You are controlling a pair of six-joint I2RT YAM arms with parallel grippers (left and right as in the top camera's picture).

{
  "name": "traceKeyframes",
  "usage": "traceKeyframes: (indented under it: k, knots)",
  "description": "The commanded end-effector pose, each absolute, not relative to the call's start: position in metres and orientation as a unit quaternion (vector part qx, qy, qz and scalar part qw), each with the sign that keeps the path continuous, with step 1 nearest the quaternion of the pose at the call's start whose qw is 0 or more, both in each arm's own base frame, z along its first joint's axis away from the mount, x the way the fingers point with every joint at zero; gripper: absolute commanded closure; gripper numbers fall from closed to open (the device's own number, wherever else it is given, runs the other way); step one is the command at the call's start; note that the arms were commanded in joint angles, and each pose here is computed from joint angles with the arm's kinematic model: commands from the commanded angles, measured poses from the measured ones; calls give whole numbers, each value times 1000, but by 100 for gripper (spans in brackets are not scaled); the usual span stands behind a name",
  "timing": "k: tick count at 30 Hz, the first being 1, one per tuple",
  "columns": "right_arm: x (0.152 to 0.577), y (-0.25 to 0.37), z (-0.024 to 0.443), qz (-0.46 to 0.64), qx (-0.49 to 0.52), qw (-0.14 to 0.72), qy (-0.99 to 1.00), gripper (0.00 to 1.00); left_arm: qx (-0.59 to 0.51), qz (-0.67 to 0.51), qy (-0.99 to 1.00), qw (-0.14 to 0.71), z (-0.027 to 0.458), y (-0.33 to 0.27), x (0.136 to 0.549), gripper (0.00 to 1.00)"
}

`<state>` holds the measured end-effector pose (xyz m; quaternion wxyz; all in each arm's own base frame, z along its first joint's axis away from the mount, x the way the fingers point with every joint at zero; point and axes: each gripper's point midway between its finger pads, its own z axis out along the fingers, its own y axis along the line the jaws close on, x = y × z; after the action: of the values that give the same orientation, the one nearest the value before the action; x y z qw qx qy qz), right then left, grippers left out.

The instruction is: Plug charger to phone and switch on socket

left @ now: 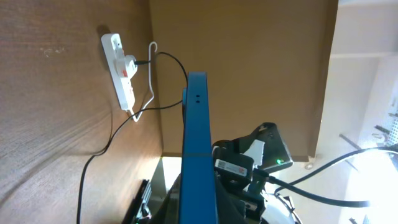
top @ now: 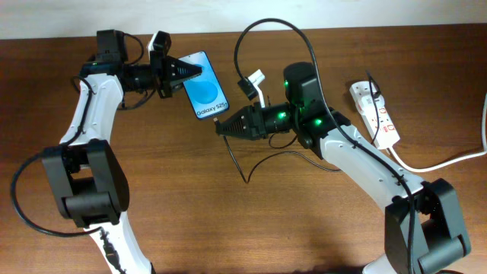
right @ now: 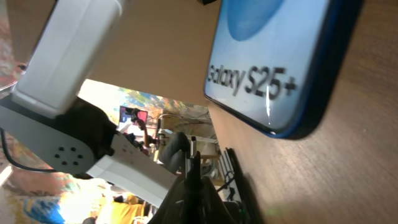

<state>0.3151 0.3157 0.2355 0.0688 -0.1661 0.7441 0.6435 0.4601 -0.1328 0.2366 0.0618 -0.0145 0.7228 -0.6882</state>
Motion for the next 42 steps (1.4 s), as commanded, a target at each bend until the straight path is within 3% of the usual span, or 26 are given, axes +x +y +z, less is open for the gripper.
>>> traceKeyframes:
  k: [1,12,42]
  knots:
    - [315,313,228,635,-213,107,735,96,8,-705,706,69,250,-132,458,100]
    - [333,310,203,618,-266,165,721,96,9,-705,706,70,251,-132,459,100]
    - [340,312,212,640,-189,116,736,96,20,-705,706,71,251,-139,458,100]
